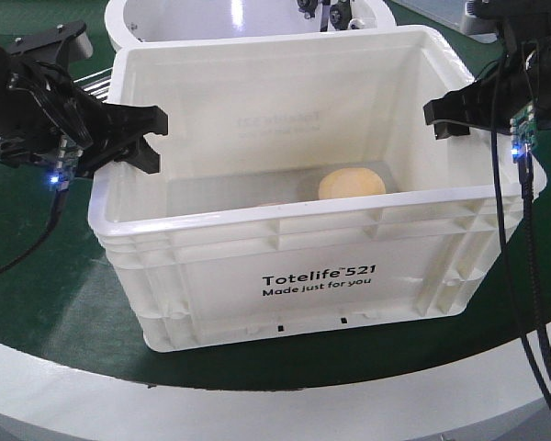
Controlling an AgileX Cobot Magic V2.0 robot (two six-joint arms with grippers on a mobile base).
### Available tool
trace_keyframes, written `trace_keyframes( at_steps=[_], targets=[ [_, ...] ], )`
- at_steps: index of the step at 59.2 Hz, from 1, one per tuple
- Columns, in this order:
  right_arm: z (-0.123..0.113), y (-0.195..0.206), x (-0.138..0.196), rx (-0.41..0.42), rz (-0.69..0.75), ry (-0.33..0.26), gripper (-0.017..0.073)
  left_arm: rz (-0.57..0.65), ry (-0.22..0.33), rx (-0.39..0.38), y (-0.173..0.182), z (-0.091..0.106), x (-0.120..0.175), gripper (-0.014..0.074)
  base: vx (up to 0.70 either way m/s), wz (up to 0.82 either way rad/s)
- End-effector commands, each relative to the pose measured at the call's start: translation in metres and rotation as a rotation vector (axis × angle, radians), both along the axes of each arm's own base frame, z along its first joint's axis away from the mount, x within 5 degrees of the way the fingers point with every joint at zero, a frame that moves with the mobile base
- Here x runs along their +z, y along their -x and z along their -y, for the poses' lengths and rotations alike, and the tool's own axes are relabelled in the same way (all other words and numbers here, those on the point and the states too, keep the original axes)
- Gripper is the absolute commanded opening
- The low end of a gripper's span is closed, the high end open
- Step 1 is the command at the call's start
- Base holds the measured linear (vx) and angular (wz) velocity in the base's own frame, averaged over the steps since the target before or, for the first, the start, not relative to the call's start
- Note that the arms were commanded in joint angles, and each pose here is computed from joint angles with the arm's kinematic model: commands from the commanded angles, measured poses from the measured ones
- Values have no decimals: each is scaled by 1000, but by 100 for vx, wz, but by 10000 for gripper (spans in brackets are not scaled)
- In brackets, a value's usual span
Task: Place moving items into box and shelve
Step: 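Move both grippers to the crate's side rims and grip them, then lift the crate off the table with both grippers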
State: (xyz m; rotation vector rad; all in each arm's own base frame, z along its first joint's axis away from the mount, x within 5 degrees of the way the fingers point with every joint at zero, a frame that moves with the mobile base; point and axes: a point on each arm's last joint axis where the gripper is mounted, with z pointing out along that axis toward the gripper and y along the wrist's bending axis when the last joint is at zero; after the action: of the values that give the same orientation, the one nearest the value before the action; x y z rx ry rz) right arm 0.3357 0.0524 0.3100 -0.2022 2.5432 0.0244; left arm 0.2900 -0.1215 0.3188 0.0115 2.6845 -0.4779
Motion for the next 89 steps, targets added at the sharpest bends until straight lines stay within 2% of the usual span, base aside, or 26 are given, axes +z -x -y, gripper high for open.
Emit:
trace_keyframes(
  at_steps=[1,7,13,25,34,47,73,89],
  targets=[
    [2,0,18,3,84,-11,322,73,43,3,1,2,17,223,0,0],
    [0,1,17,-1,76,-34,146,93,39,-9,0,2,18,9,0,0],
    [-2,1,17,-3,67,-53,-16,123,31,-31,-2,3,19,-8,0,0],
    [-4,2,18,-5,65,-81,-10,142,33,-35,-2,3,23,-6,0,0],
    [-5,6,25,-9,81,-116,-9,207,21,-61,-4,2,39,-6,0,0],
    [-8,19,46,-16,139,-208,-6,270,32,-64,-6,3,63,-6,0,0],
    [-3,49,86,-6,283,-235,-6,320,36,-91,-3,2,89,-6,0,0],
    [-2,58,96,-4,325,-243,-6,418,64,-83,10,-3,113,-6,0,0]
  ],
)
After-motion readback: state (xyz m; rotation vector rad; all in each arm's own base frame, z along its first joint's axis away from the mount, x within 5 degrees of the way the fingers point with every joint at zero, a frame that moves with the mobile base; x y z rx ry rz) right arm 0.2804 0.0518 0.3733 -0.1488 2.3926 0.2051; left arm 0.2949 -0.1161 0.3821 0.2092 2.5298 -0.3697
